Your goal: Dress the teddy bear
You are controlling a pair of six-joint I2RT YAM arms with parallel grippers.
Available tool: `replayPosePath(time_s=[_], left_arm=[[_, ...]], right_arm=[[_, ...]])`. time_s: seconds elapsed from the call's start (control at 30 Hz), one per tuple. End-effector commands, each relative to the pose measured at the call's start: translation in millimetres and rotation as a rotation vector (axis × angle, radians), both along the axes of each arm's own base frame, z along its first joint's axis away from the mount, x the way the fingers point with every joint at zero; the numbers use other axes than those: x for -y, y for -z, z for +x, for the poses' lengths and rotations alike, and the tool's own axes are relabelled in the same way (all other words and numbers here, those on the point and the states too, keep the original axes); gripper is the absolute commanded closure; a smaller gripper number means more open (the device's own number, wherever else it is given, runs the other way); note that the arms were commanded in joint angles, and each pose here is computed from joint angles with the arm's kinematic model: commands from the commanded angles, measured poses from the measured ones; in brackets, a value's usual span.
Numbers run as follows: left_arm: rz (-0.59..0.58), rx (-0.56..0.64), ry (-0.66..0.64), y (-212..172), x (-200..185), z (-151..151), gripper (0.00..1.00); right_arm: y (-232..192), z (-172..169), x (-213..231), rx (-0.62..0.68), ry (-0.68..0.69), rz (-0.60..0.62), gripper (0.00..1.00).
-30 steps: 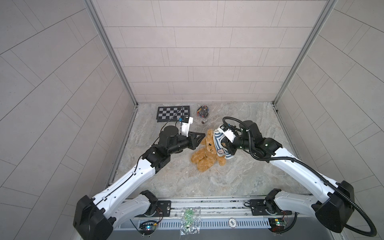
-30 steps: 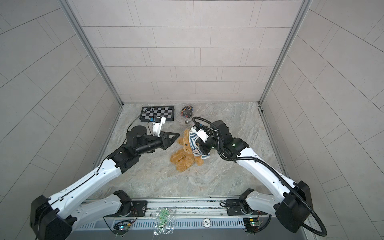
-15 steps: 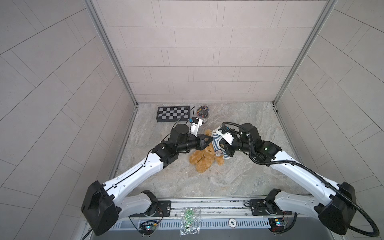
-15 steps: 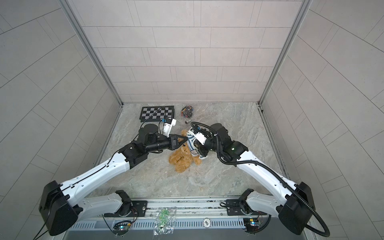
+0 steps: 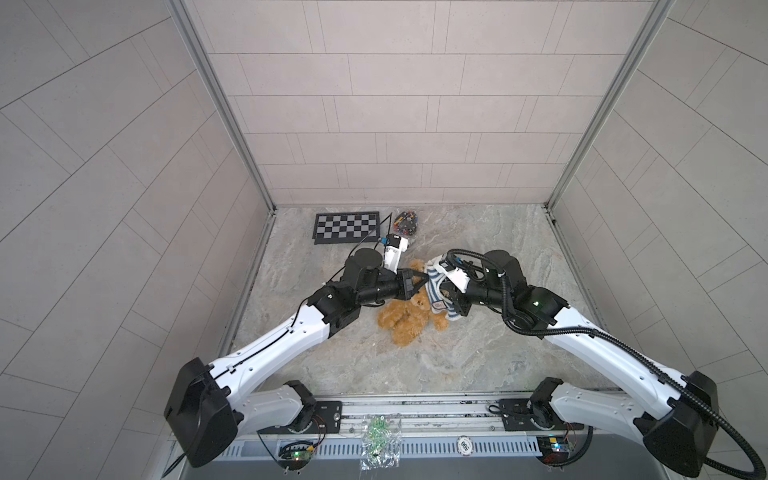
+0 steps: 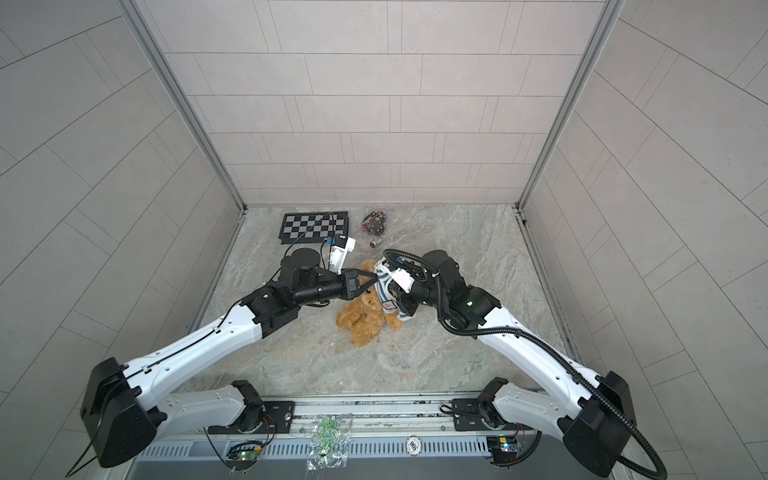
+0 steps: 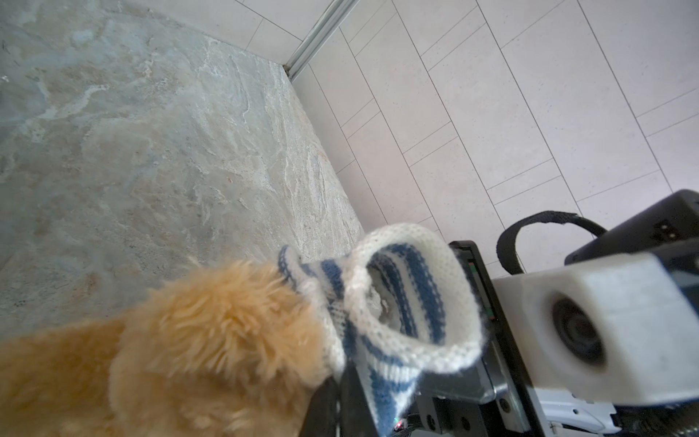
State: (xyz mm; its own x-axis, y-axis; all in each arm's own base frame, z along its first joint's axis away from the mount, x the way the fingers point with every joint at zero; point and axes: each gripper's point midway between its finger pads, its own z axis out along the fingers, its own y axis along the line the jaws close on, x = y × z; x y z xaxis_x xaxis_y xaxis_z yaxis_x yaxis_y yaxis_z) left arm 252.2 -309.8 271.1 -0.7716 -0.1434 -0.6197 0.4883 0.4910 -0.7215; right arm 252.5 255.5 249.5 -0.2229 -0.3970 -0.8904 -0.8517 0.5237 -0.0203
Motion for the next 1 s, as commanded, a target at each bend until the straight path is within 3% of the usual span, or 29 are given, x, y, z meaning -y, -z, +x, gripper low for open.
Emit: replayPosePath(time_s=[0.0,0.37,0.7,0.97], left_arm=[[-0.008,0.04,-0.037,-17.7,-4.5,3.9,1.0],[-0.029,0.025,-0.19,-15.1,-40.7,25.7,1.0],[0.001,-0.075,-0.335,34.2,-71.9,38.2,1.0],[-0.002,-0.127,-0.367,61.2,-81.2,37.8,1.0]], right_arm=[[-20.9,-2.0,0.1,0.102,-0.018,0.028,1.0],[-13.0,-9.8,4.9,0.114,-0.026,-0.009,1.0],[-20.3,-14.2,9.1,0.158,0.004,0.034,1.0],[-22.6,-17.6,11.0,0.176,0.005,0.055,1.0]])
